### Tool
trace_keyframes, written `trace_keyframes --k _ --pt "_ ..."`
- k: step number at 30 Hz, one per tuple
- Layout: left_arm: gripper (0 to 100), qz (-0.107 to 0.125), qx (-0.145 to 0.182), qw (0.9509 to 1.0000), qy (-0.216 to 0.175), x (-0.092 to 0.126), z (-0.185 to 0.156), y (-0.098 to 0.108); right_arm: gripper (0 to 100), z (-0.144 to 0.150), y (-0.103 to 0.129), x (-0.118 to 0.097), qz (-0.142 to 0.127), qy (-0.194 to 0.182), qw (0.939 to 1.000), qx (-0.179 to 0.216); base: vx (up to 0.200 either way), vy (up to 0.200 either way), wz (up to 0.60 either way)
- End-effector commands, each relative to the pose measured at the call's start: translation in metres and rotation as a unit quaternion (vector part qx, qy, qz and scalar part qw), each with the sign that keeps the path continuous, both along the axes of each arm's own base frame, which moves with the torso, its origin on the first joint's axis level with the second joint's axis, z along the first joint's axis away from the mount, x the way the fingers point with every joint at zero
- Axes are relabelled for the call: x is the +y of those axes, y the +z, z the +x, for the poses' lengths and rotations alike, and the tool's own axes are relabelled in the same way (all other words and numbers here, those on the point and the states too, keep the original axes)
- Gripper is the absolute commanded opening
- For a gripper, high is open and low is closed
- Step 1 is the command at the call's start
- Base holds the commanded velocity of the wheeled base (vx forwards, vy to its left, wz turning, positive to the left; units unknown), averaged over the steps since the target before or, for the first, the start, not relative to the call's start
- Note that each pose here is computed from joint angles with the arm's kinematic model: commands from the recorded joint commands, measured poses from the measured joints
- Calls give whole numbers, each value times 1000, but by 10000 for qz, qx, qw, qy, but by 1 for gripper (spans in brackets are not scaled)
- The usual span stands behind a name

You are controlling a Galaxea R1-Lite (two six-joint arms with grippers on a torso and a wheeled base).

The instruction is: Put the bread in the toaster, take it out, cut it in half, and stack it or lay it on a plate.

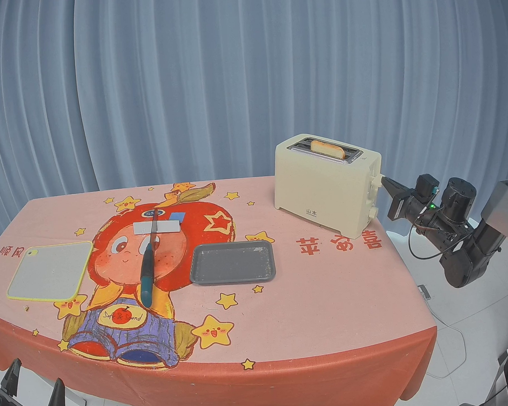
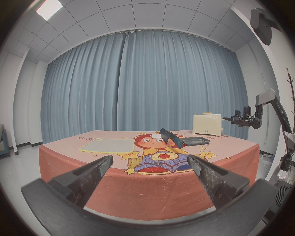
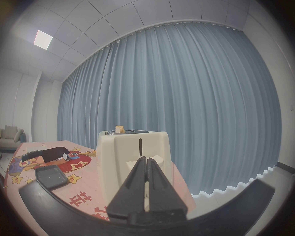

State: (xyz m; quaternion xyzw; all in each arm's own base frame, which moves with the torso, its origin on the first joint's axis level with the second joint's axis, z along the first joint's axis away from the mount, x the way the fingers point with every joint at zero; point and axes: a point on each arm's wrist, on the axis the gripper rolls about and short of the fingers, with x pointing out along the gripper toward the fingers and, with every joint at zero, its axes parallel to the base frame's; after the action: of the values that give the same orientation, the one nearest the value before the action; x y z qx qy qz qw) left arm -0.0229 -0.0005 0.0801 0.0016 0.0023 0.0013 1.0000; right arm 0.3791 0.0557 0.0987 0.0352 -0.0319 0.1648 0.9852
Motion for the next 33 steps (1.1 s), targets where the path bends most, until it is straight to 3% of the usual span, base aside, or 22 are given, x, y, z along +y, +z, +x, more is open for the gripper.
trace_keyframes --k 1,33 --pt "100 -1 7 10000 3 0 0 -5 0 0 -5 0 -47 3 10000 60 0 0 0" --pt "100 -1 7 10000 3 0 0 -5 0 -2 -22 -1 -277 -19 9991 307 0 0 0"
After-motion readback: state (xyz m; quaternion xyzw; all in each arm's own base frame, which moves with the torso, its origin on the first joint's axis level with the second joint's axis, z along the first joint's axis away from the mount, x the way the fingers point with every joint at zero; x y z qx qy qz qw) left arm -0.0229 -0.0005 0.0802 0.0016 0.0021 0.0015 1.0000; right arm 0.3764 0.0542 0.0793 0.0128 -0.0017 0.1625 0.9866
